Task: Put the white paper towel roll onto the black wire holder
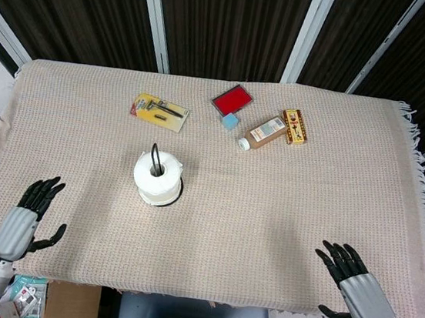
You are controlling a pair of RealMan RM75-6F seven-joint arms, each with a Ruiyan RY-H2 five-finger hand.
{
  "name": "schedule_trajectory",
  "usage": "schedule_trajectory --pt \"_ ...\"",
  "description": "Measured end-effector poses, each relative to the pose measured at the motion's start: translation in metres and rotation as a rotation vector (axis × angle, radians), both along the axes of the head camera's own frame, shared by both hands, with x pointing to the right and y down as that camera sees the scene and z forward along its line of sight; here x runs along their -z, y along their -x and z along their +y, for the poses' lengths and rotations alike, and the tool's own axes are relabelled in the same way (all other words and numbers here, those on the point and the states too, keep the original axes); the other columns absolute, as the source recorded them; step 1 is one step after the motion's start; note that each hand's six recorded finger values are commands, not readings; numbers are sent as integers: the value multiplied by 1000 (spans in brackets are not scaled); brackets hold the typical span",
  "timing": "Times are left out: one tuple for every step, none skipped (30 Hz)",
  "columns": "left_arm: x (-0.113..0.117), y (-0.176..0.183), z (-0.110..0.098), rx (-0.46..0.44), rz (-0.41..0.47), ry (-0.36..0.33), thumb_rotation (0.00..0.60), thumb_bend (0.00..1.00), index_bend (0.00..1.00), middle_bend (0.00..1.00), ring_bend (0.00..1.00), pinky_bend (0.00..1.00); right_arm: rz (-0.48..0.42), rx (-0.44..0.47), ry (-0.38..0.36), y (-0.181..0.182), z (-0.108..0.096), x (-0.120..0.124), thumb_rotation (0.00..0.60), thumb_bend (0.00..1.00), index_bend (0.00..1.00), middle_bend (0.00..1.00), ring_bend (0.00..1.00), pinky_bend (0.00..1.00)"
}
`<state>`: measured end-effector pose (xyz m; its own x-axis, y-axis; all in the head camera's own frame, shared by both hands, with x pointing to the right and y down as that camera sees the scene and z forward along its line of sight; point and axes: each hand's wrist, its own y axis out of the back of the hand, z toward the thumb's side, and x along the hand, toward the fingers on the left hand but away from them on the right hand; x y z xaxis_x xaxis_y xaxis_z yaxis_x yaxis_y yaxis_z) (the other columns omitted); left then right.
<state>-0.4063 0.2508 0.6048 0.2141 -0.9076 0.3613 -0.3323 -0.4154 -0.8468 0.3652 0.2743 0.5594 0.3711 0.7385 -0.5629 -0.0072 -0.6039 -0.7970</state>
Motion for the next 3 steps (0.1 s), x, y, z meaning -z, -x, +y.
schedule_trajectory --pt "0 8 4 -5 -23 3 600 418 0 0 0 0 1 2 2 1 0 -1 600 64 0 0 0 0" --pt "0 13 7 -7 -40 6 600 417 0 0 0 0 4 4 4 1 1 -2 600 64 0 0 0 0" --pt "1 18 11 -6 -52 11 600 418 0 0 0 0 5 5 7 2 1 -3 600 64 0 0 0 0"
